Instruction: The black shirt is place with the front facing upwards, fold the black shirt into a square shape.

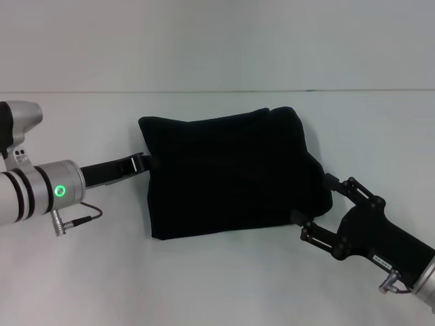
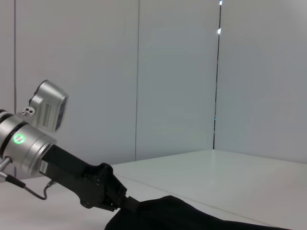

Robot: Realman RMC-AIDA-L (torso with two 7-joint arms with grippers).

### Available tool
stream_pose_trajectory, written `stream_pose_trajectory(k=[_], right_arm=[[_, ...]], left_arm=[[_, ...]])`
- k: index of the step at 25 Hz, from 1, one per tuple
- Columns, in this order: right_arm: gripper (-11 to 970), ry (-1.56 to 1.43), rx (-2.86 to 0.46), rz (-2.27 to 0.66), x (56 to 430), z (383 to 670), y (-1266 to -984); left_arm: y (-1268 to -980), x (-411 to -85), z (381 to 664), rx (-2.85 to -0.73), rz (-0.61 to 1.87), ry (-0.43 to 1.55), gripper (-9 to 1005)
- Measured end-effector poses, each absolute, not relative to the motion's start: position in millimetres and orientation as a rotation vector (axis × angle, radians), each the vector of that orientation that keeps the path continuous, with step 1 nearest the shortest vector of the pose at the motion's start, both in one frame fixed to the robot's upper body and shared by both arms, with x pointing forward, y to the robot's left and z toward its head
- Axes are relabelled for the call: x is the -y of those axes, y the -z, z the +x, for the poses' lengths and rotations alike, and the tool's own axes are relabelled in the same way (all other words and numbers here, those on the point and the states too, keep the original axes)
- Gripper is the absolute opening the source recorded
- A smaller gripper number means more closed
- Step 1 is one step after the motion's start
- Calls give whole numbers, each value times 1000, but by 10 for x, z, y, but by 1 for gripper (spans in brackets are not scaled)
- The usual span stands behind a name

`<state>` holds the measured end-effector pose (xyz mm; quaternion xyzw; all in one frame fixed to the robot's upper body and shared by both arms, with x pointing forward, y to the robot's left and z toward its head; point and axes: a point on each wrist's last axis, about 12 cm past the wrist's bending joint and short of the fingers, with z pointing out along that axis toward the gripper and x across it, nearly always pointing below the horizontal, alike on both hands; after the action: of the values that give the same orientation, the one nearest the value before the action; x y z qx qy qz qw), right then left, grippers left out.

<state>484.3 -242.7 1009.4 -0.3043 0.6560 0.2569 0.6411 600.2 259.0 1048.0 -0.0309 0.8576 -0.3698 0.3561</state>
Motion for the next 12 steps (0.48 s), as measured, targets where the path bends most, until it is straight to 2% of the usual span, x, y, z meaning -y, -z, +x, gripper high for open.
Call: stream_pose_trajectory(k=[12], right_arm=[[903,-588,-1493,-697,2409,4868,-10104]], left_arm=[[-10493,-2611,6013,-2203,-84,943,30]])
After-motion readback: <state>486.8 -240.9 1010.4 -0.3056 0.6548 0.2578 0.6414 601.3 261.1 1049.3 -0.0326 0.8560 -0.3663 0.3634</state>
